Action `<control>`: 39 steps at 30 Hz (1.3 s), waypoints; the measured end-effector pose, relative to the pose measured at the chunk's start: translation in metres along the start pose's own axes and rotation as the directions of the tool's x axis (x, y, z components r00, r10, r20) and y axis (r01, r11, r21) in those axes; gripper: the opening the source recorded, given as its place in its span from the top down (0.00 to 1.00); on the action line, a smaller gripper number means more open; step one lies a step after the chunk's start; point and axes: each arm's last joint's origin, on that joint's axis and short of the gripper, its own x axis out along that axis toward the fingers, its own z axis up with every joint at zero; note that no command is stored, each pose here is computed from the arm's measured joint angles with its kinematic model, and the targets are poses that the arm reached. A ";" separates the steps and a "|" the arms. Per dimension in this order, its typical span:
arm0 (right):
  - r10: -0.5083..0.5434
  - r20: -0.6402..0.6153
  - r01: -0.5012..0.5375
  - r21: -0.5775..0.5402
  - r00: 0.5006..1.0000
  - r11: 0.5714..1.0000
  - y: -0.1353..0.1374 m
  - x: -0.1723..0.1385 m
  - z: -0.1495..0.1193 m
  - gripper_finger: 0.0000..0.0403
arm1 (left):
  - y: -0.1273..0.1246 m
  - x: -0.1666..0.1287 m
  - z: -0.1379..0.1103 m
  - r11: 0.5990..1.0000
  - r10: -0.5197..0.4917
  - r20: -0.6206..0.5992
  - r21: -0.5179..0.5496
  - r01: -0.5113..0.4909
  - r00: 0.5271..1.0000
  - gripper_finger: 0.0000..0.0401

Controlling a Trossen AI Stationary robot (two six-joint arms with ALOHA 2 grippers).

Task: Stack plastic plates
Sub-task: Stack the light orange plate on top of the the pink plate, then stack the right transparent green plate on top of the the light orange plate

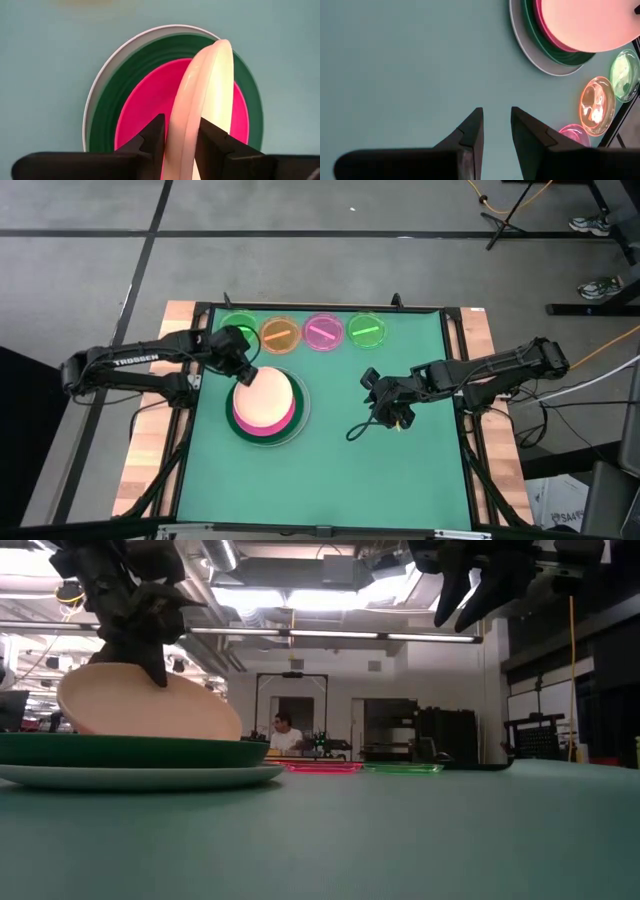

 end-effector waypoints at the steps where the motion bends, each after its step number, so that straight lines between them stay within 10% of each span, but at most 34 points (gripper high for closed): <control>1: 0.000 0.000 0.000 0.000 1.000 1.000 0.000 0.000 0.000 0.78 | -0.001 0.000 0.000 1.000 -0.001 -0.002 0.004 0.001 1.000 0.79; 39: -0.010 -0.011 0.010 0.000 1.000 1.000 0.000 0.000 0.000 0.78 | -0.004 0.001 -0.003 0.997 0.066 0.052 0.040 -0.068 0.996 0.70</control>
